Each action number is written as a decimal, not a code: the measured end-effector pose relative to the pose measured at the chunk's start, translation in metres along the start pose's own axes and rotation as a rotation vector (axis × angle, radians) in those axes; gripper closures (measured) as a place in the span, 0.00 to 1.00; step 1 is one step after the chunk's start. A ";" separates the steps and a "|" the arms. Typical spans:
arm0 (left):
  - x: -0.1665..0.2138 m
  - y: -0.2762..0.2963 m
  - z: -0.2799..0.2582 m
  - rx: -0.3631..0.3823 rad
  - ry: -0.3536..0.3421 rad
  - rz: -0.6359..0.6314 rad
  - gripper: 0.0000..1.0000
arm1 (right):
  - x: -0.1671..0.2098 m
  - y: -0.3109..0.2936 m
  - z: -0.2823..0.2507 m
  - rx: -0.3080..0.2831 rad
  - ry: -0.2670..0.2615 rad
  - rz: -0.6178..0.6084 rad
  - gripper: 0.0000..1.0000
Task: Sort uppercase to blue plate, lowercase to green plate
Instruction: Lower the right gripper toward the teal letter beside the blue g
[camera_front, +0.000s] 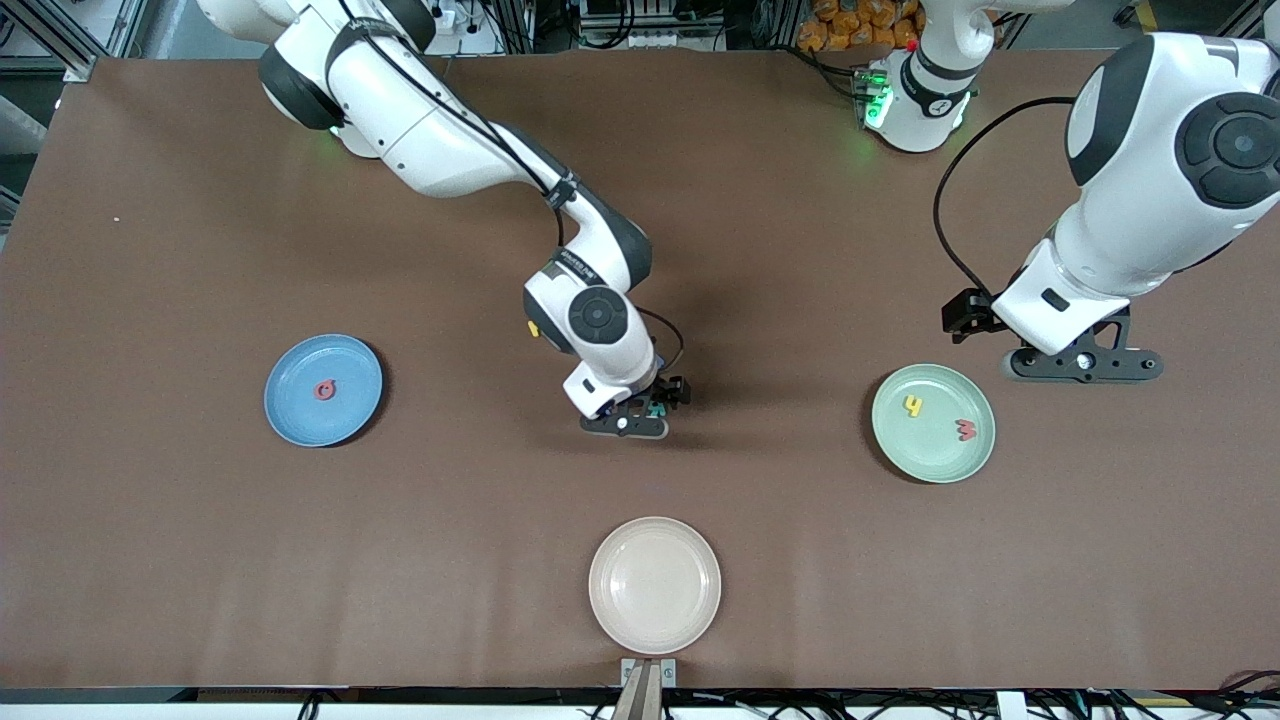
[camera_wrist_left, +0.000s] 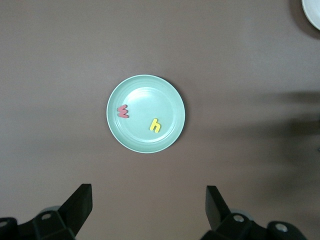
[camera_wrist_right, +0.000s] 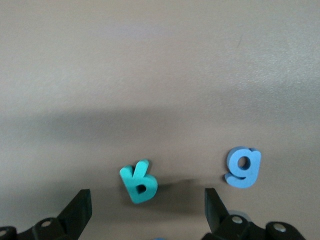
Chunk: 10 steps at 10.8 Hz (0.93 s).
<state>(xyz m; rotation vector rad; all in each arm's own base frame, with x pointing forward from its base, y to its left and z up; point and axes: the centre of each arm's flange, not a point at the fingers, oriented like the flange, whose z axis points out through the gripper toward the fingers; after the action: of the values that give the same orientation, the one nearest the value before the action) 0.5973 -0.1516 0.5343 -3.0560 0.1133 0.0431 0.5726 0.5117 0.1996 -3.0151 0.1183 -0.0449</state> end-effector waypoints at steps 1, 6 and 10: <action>0.000 0.002 0.000 0.000 0.000 0.003 0.00 | 0.001 -0.001 -0.003 -0.006 -0.001 -0.038 0.00; 0.000 0.005 0.002 -0.005 -0.003 0.008 0.00 | 0.012 -0.005 -0.021 -0.026 -0.003 -0.092 0.00; 0.000 0.007 0.001 -0.005 0.000 0.011 0.00 | 0.004 -0.010 0.007 -0.016 -0.006 -0.102 0.00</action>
<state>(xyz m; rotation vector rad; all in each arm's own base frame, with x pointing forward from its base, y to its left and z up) 0.5964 -0.1587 0.5327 -3.0609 0.1303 0.0448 0.5779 0.5219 0.1941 -3.0345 -0.0353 -0.0444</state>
